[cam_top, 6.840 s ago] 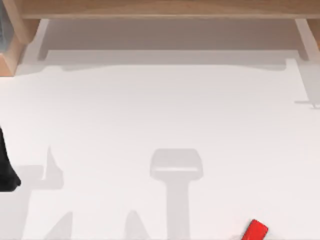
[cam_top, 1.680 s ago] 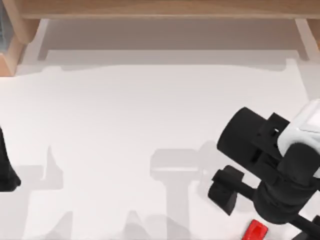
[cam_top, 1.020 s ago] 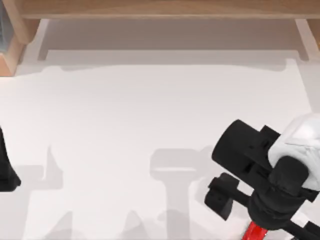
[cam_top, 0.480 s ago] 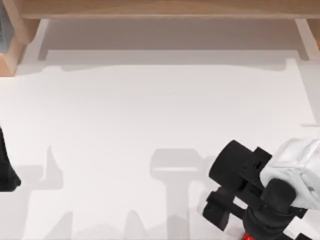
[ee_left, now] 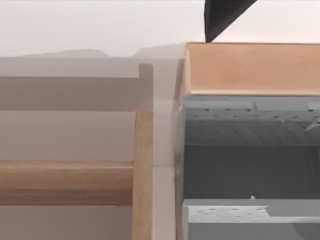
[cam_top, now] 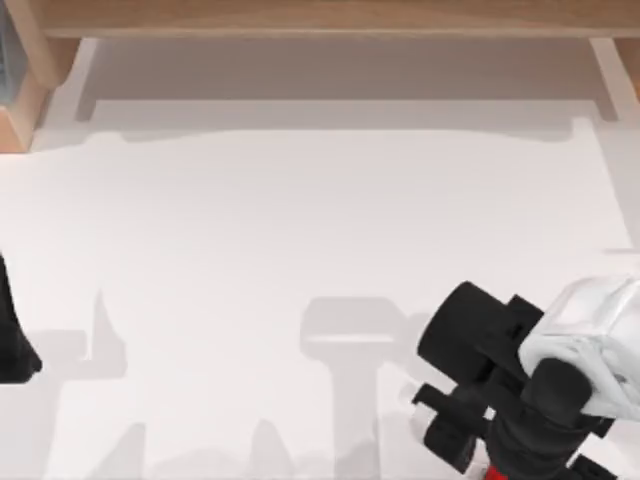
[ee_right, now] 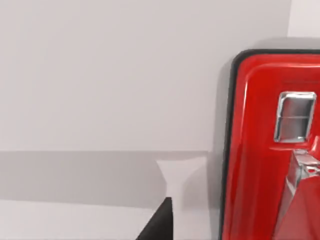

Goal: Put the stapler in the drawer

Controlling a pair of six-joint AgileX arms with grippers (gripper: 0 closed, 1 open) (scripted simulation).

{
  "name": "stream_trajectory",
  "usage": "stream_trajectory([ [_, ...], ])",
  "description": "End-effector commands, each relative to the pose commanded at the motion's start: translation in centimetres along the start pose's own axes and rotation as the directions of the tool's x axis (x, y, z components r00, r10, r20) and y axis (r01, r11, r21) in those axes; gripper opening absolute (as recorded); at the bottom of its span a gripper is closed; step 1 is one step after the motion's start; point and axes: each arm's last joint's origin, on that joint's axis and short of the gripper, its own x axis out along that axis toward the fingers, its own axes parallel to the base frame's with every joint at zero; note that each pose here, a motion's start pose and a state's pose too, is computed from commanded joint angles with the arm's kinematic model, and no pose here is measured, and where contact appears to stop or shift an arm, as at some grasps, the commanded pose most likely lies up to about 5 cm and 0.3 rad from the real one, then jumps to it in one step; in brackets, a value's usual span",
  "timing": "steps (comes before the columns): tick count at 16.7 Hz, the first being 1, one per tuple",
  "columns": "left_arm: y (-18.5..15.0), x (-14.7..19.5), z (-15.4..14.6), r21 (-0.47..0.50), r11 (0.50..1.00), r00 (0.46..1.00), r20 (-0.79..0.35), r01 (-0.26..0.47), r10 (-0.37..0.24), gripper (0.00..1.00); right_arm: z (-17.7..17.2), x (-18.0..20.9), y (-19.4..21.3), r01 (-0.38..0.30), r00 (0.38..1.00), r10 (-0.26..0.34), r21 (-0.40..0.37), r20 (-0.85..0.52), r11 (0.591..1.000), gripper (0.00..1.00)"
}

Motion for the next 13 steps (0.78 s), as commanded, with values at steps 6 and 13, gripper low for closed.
stream_trajectory([
  [6, 0.0, 0.0, 0.0, 0.0, 1.0, 1.0, 0.0, 0.0, 0.0, 1.0, 0.0, 0.0, 0.0, 0.0, 1.0, 0.0, 0.0, 0.0, 1.0, 0.02],
  [13, 0.0, 0.0, 0.0, 0.0, 1.0, 1.0, 0.0, 0.0, 0.0, 1.0, 0.0, 0.0, 0.0, 0.0, 1.0, 0.0, 0.0, 0.0, 1.0, 0.0],
])
